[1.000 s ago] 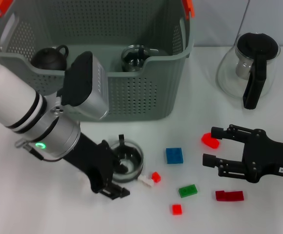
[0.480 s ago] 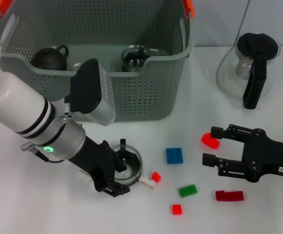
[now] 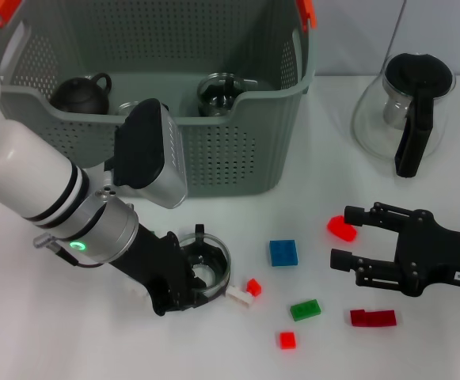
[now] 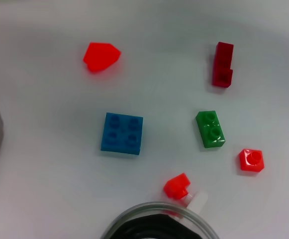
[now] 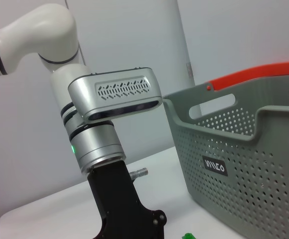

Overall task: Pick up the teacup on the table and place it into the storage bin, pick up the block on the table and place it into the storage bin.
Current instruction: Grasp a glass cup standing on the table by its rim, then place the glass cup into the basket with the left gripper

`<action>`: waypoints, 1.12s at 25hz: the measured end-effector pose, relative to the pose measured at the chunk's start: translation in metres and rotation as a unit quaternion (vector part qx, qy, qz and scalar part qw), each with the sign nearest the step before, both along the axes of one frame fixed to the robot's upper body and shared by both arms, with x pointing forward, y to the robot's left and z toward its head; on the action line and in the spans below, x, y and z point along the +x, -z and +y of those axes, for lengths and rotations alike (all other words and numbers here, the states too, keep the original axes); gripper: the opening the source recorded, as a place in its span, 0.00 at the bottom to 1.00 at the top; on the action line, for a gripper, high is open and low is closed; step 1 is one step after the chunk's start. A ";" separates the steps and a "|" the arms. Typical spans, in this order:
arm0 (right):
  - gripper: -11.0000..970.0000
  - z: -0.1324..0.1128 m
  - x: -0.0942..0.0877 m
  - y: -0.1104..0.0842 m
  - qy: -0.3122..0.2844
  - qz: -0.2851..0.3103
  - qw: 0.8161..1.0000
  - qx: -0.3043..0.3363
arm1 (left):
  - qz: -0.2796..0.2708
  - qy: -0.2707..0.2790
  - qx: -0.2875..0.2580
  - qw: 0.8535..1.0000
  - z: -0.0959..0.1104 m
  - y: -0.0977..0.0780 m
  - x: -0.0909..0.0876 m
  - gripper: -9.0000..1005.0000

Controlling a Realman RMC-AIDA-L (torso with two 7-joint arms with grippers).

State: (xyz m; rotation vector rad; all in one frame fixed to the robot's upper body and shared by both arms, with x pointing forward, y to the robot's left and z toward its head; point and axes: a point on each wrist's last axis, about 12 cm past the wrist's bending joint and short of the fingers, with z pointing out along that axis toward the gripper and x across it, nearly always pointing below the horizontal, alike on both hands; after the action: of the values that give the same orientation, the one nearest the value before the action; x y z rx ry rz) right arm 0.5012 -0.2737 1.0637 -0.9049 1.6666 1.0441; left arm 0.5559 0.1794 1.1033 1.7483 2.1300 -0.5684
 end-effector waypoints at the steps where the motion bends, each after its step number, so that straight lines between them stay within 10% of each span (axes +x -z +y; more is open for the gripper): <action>1: 0.85 0.000 0.000 0.000 0.000 0.000 1.000 0.000 | 0.000 0.002 -0.002 1.000 0.000 -0.001 0.000 0.33; 6: 0.85 0.000 0.000 0.000 -0.001 0.000 1.000 0.001 | 0.000 0.013 -0.041 0.999 0.005 -0.018 -0.004 0.06; 14: 0.85 0.000 -0.001 0.000 -0.001 0.000 1.000 0.003 | 0.035 0.004 -0.203 0.979 0.055 -0.053 -0.012 0.07; 23: 0.85 0.000 0.001 -0.002 -0.001 -0.003 1.000 0.003 | -0.018 -0.104 -0.520 0.848 0.113 -0.123 0.004 0.09; 28: 0.85 0.000 0.001 -0.002 -0.001 -0.002 1.000 0.003 | -0.022 -0.218 -0.464 0.859 0.103 -0.167 0.052 0.10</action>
State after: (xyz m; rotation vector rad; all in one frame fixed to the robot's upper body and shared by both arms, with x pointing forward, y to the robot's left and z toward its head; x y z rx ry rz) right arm 0.5021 -0.2739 1.0654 -0.9051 1.6584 1.0471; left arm 0.6079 0.2825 1.2701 0.7122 1.6525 -1.1398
